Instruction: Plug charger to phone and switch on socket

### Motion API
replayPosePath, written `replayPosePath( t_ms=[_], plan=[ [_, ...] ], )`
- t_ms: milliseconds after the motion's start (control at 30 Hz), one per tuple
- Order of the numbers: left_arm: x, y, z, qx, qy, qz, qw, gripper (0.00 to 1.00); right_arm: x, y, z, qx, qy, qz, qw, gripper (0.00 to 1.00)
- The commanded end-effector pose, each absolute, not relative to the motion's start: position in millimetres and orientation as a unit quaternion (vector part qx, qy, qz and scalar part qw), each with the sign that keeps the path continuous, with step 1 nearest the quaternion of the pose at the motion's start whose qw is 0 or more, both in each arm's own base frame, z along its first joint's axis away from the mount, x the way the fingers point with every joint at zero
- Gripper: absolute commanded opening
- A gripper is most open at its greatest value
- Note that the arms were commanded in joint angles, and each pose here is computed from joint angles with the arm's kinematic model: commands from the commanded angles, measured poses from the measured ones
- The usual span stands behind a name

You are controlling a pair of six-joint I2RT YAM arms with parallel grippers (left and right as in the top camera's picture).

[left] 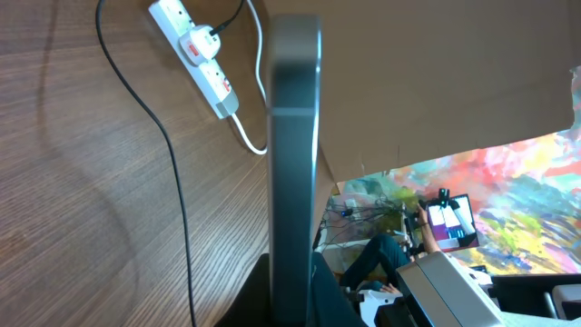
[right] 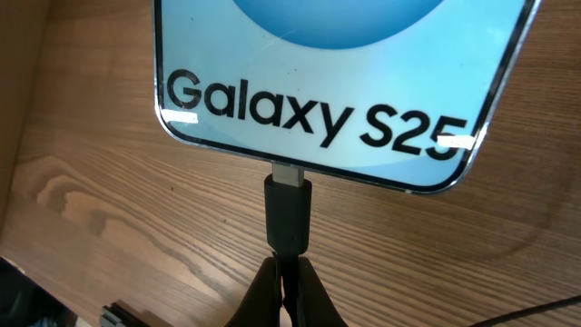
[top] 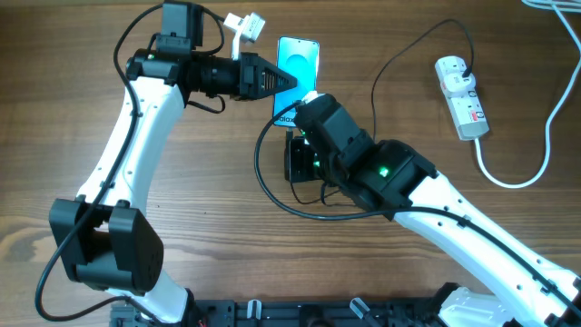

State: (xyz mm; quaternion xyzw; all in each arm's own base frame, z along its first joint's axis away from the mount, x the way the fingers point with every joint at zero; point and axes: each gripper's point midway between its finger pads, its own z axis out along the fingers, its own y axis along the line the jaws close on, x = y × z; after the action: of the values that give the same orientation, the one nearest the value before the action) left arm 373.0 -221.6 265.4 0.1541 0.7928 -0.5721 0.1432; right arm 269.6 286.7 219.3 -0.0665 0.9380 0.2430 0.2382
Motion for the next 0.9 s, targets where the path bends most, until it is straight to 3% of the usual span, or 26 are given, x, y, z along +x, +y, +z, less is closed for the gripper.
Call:
replayPosePath(
  t_ms=[0, 867],
  plan=[
    [367.7, -224.9, 276.2, 0.176, 0.776, -0.587, 0.149, 0.04, 271.8, 285.6, 216.8, -0.07, 0.938, 0.235, 0.243, 0.04],
    [367.8, -224.9, 276.1, 0.176, 0.776, -0.587, 0.149, 0.04, 278.6, 283.5, 219.4, -0.052, 0.937, 0.231, 0.257, 0.04]
  ],
)
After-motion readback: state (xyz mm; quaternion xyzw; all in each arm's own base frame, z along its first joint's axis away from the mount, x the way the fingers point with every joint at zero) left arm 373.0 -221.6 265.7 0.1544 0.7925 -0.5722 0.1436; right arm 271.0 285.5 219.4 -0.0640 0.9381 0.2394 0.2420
